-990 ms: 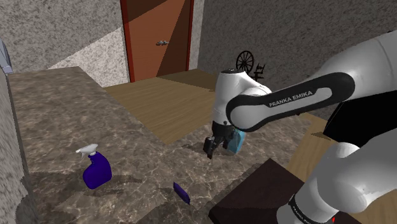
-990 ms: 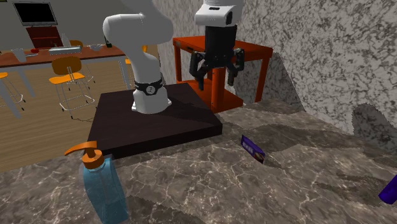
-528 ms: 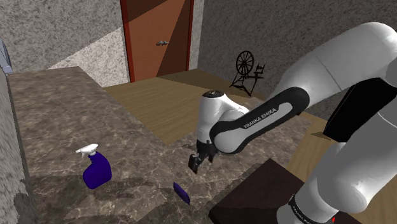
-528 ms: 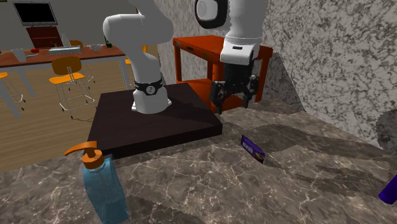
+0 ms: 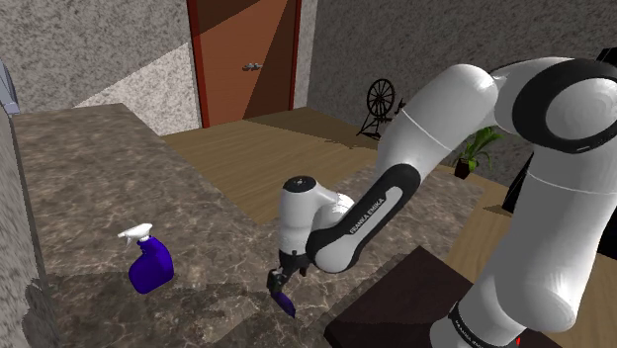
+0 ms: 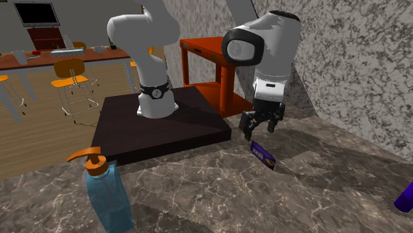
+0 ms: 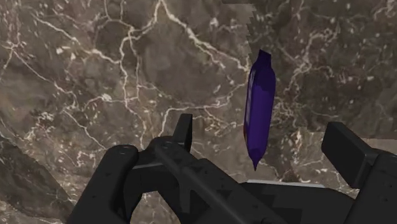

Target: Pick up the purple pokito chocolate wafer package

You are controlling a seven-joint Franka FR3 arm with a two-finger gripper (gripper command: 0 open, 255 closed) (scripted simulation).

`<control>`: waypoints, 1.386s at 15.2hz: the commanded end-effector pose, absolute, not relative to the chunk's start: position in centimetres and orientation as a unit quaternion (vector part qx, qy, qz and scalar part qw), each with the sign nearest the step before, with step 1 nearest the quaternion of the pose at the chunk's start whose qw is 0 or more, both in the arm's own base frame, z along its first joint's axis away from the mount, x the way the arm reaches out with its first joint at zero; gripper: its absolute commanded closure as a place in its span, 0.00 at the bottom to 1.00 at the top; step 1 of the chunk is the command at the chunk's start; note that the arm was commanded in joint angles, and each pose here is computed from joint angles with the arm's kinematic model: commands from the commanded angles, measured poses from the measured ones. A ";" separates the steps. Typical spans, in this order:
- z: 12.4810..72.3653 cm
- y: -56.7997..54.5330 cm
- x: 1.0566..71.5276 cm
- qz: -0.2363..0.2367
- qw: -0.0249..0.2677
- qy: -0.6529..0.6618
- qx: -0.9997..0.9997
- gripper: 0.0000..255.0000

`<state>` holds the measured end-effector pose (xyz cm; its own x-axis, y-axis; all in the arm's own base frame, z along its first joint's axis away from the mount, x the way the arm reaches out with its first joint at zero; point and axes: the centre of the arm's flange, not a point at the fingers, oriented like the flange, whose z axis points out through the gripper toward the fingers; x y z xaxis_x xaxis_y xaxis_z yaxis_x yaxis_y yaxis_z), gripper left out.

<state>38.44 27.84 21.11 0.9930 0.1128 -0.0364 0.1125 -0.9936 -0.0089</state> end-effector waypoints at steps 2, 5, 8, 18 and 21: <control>18.2 29.5 39.4 0.017 0.004 -0.065 -0.998 0.00; 16.6 29.5 39.4 0.017 0.004 -0.065 -0.998 0.00; 15.0 29.5 39.4 0.017 0.004 -0.065 -0.998 0.00; 14.2 29.5 39.4 0.017 0.004 -0.065 -0.998 1.00; 14.2 29.5 39.4 0.017 0.004 -0.065 -0.998 1.00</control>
<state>39.46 29.55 14.20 0.9911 0.1291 -0.0319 0.1288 -0.9916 -0.0108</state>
